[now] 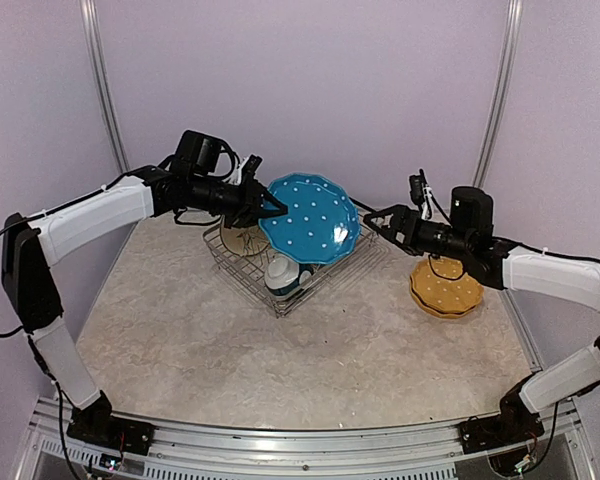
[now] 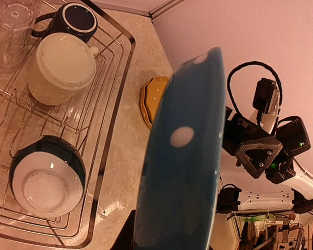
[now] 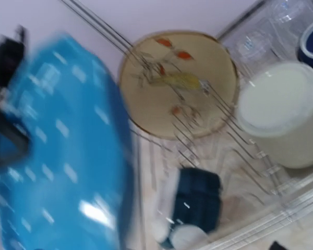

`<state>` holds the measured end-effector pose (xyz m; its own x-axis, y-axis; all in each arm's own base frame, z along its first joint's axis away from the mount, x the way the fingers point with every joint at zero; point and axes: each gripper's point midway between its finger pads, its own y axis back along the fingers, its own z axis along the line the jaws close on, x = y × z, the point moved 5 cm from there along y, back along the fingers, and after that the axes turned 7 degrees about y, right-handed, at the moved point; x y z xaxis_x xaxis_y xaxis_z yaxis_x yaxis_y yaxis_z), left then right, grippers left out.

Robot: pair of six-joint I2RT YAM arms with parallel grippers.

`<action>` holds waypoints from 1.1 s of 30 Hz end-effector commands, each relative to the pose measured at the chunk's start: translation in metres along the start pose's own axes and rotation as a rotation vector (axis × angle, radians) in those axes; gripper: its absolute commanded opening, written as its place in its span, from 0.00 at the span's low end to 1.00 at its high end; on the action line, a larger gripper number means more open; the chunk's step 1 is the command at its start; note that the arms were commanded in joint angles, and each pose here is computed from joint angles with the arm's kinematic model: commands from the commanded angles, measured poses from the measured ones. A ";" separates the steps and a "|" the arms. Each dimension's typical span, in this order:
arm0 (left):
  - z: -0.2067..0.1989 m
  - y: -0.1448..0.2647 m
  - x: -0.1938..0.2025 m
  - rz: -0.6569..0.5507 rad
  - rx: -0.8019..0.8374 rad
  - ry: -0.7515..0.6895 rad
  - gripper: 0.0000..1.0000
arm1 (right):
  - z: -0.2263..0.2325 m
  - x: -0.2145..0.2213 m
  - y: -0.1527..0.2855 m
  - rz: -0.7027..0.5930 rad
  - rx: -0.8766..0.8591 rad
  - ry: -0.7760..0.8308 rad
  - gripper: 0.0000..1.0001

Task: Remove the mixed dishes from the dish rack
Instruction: Pass from the left arm to the right

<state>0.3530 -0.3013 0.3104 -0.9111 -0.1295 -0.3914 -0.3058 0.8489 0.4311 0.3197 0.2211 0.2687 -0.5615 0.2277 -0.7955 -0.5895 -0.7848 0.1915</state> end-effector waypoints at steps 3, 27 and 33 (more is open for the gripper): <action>-0.044 -0.008 -0.009 -0.030 0.166 -0.063 0.00 | 0.010 -0.006 -0.006 -0.088 -0.098 -0.082 0.81; -0.039 -0.045 0.015 -0.008 0.255 0.029 0.00 | 0.002 0.025 -0.029 -0.108 -0.182 -0.226 0.00; -0.031 -0.047 0.019 0.002 0.199 0.023 0.06 | 0.003 0.018 -0.021 -0.144 -0.146 -0.207 0.00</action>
<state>0.3459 -0.3507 0.2657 -0.9356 -0.1281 -0.3290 -0.2588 0.8828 0.3921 0.3307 0.2420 0.2308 -0.6692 0.4537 -0.5885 -0.5972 -0.7997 0.0625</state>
